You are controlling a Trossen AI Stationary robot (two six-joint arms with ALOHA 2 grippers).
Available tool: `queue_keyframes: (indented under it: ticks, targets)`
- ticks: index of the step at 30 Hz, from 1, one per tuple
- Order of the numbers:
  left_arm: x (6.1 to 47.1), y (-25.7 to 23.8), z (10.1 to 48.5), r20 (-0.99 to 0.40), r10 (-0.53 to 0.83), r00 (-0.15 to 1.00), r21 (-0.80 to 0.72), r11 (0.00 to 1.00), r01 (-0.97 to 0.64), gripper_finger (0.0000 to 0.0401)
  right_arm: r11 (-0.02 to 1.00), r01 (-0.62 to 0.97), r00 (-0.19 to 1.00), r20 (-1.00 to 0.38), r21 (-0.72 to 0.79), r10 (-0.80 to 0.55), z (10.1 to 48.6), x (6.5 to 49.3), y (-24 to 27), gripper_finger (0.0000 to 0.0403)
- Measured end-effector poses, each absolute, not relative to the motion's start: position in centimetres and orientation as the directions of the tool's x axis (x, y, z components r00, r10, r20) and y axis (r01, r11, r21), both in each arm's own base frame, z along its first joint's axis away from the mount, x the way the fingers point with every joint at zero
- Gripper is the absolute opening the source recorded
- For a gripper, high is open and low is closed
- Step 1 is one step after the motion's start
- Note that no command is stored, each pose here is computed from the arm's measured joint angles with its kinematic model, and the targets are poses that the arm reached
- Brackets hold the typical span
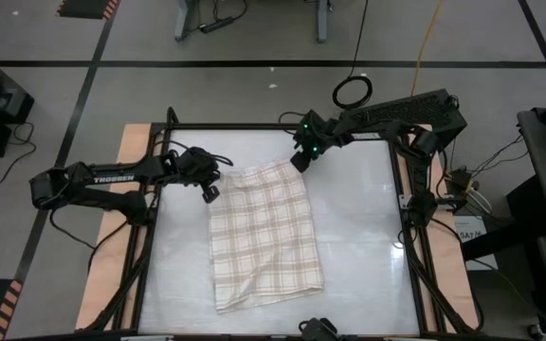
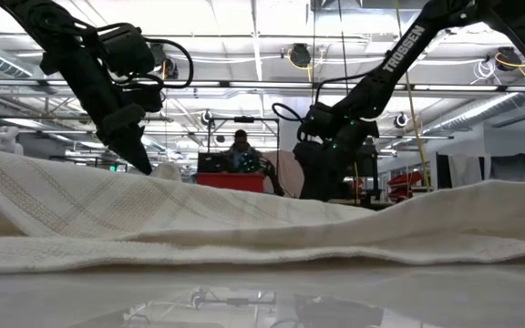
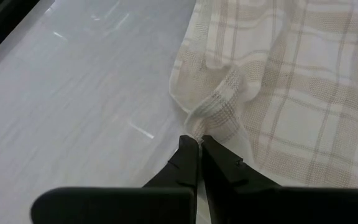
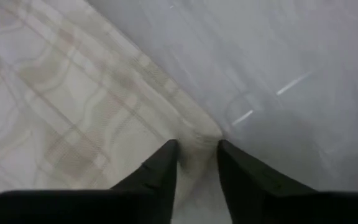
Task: Roll towel
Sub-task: Roll the white towel
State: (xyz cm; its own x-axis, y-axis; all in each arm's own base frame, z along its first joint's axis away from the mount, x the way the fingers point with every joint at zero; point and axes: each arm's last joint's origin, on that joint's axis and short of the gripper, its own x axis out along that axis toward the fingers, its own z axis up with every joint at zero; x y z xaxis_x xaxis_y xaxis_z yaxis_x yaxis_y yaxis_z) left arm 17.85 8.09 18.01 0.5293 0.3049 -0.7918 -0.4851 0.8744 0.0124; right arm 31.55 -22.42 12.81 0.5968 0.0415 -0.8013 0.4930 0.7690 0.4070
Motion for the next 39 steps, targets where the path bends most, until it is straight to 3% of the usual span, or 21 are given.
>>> queue_keyframes:
  ticks: [9, 17, 30, 39]
  targets:
    - [17.9, 8.1, 18.0, -0.79, 0.309, 0.53, 0.015, 0.873, -0.487, 0.0012, 0.792, 0.456, 0.603, -0.795, 0.405, 0.059, 12.7, 31.6, -22.3, 0.0008]
    - [17.8, 8.4, 18.1, -0.778, 0.394, 0.488, 0.089, 0.84, -0.536, 0.0012, 0.854, 0.381, 0.615, -0.787, 0.355, 0.053, 13.4, 31.9, -21.9, 0.0002]
    - [18.5, 9.5, 19.5, -0.595, 0.674, 0.438, 0.372, 0.713, -0.594, 0.0012, 0.945, 0.327, 0.692, -0.685, 0.014, -0.229, 22.6, 29.8, -21.5, 0.0001]
    - [18.8, 8.3, 19.8, -0.581, 0.658, 0.479, 0.383, 0.74, -0.552, 0.0012, 0.957, 0.288, 0.67, -0.711, -0.015, -0.212, 23.8, 28.3, -20.6, 0.0]
